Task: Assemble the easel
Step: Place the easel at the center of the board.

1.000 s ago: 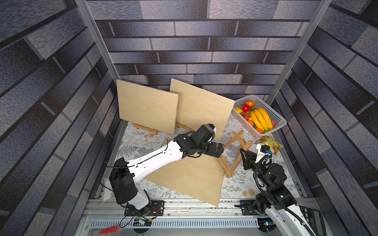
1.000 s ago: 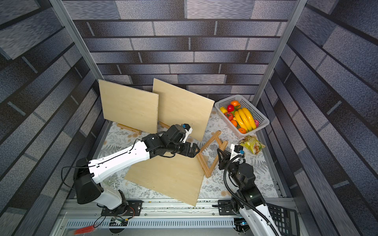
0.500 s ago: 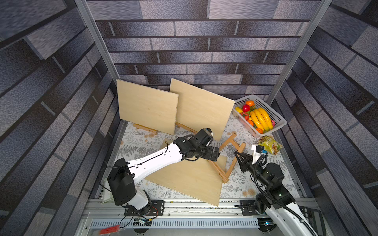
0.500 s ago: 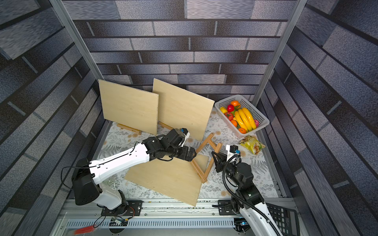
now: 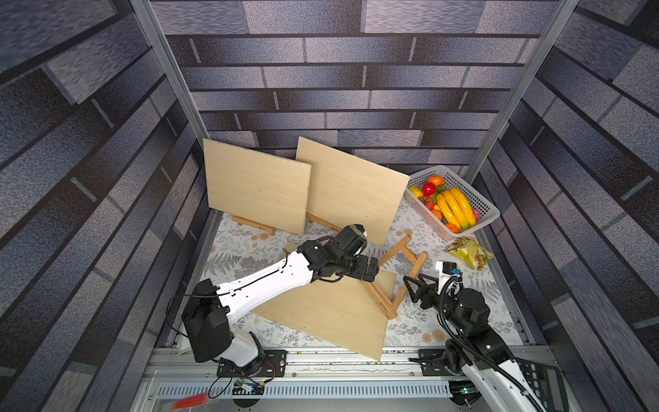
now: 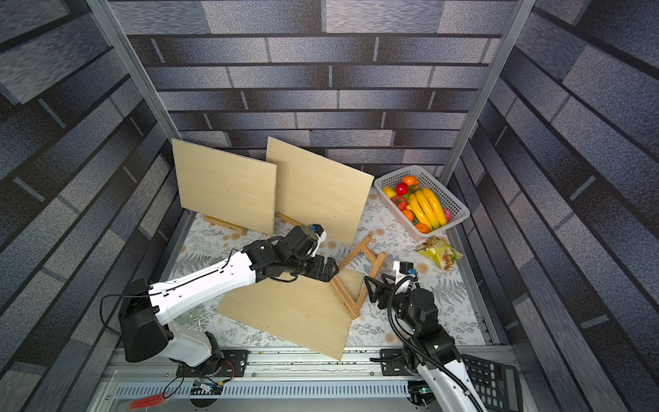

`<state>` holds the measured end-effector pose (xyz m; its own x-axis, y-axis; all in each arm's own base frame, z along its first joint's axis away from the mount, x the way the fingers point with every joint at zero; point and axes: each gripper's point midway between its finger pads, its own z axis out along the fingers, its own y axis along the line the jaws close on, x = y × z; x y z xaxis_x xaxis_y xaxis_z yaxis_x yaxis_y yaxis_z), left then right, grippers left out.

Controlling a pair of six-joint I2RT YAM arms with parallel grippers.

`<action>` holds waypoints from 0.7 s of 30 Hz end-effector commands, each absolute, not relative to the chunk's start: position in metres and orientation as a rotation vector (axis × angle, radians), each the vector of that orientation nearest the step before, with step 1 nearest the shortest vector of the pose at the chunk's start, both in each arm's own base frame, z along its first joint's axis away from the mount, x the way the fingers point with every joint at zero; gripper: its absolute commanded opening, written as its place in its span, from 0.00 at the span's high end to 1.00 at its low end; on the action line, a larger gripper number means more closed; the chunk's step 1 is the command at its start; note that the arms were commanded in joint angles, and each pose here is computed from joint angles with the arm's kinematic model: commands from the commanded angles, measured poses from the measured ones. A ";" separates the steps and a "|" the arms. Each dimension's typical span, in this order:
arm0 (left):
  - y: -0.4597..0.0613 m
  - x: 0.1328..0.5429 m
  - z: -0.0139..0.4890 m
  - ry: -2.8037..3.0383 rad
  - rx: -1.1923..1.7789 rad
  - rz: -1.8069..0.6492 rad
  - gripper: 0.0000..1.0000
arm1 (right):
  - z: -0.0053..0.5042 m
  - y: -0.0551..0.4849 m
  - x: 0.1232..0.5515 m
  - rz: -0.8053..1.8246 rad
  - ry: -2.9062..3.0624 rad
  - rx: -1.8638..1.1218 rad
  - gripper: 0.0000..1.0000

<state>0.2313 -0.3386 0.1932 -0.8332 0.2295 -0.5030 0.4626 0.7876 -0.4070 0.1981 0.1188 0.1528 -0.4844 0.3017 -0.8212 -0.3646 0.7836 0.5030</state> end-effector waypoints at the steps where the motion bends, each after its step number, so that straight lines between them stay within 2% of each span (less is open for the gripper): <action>1: -0.331 0.235 0.203 2.513 0.496 -0.739 0.00 | 0.156 0.100 0.189 0.738 1.980 0.078 0.16; 2: -0.330 0.236 0.204 2.511 0.491 -0.739 0.00 | 0.157 0.095 0.187 0.731 1.999 0.127 0.11; 3: -0.328 0.238 0.205 2.506 0.486 -0.743 0.00 | 0.159 0.088 0.184 0.711 2.025 0.180 0.01; 8: -0.319 0.244 0.209 2.485 0.454 -0.760 0.00 | 0.172 0.072 0.172 0.645 2.168 0.352 0.00; 13: -0.307 0.248 0.210 2.477 0.428 -0.770 0.00 | 0.223 0.069 0.167 0.709 2.111 0.434 0.00; 18: -0.295 0.253 0.209 2.472 0.390 -0.783 0.00 | 0.233 0.027 0.142 0.620 2.106 0.872 0.00; 21: -0.289 0.256 0.209 2.470 0.367 -0.797 0.00 | 0.233 0.034 0.141 0.604 2.213 0.971 0.00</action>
<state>0.2572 -0.2930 0.2023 -0.8408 0.1013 -0.5317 0.3809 0.8087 -0.4482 0.1534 0.0447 0.2611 -0.5100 0.6963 -0.5051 0.2403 0.6791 0.6936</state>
